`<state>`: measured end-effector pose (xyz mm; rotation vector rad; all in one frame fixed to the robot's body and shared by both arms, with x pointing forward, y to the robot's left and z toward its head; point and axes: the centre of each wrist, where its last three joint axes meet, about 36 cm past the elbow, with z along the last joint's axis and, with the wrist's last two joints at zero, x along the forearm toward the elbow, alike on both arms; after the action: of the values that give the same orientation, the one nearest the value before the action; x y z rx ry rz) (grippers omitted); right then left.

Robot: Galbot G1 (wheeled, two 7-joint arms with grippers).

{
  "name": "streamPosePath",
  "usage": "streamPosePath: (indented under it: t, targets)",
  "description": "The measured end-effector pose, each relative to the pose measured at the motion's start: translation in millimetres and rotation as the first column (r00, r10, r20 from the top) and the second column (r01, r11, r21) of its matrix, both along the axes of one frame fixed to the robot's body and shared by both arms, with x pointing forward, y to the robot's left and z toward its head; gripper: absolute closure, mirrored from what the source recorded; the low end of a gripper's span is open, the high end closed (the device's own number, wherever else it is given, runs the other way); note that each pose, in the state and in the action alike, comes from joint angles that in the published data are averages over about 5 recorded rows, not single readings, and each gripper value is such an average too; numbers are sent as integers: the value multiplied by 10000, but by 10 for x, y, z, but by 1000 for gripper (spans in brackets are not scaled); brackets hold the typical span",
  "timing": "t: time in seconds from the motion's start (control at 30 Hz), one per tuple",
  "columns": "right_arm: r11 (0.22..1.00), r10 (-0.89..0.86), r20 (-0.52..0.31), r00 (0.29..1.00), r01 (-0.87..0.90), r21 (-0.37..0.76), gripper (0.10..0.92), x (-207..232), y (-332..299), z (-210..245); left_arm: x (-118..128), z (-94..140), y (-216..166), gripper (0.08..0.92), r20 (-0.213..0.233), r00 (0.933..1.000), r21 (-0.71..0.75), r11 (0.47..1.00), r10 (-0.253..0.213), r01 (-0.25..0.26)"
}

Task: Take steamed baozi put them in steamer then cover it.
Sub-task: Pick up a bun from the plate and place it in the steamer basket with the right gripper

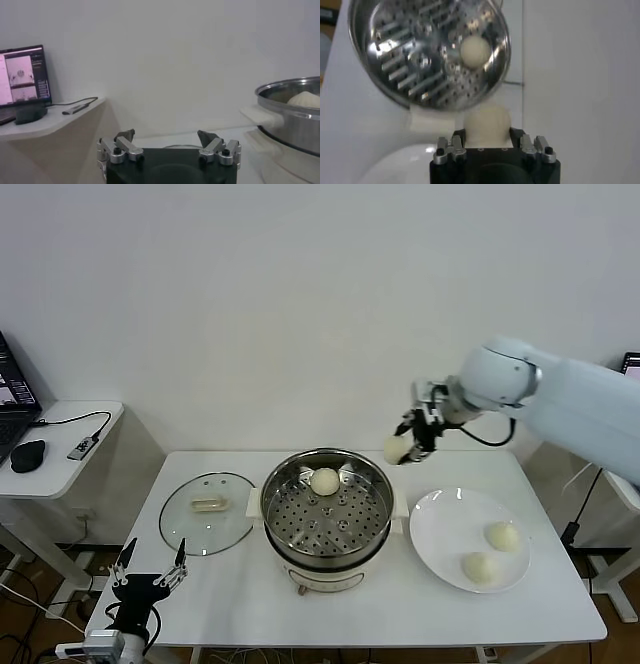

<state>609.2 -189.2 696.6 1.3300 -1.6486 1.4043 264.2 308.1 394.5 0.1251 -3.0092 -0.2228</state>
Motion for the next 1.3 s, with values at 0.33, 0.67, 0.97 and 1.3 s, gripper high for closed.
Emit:
streamPosePath:
  t: [0.33, 0.67, 0.97, 1.3]
  targets:
    - [9996, 247, -734, 9970, -256, -115, 457, 7, 834, -397, -8, -8, -11, 177, -2, 9999, -76, 9999, 109, -109]
    - [9959, 718, -1162, 9906, -776, -458, 455, -51, 1443, -792, -8, -7, -24, 177, 49, 9998, -152, 9997, 171, -170]
    - [9929, 948, -1222, 9880, -1027, -601, 454, -53, 1734, -1008, 9, -9, -8, 177, 75, 9998, -121, 9997, 198, -197]
    - [9886, 1204, -1077, 9869, -1291, -777, 454, -23, 1870, -1156, 24, -29, 0, 177, 72, 9997, -114, 9997, 230, -229]
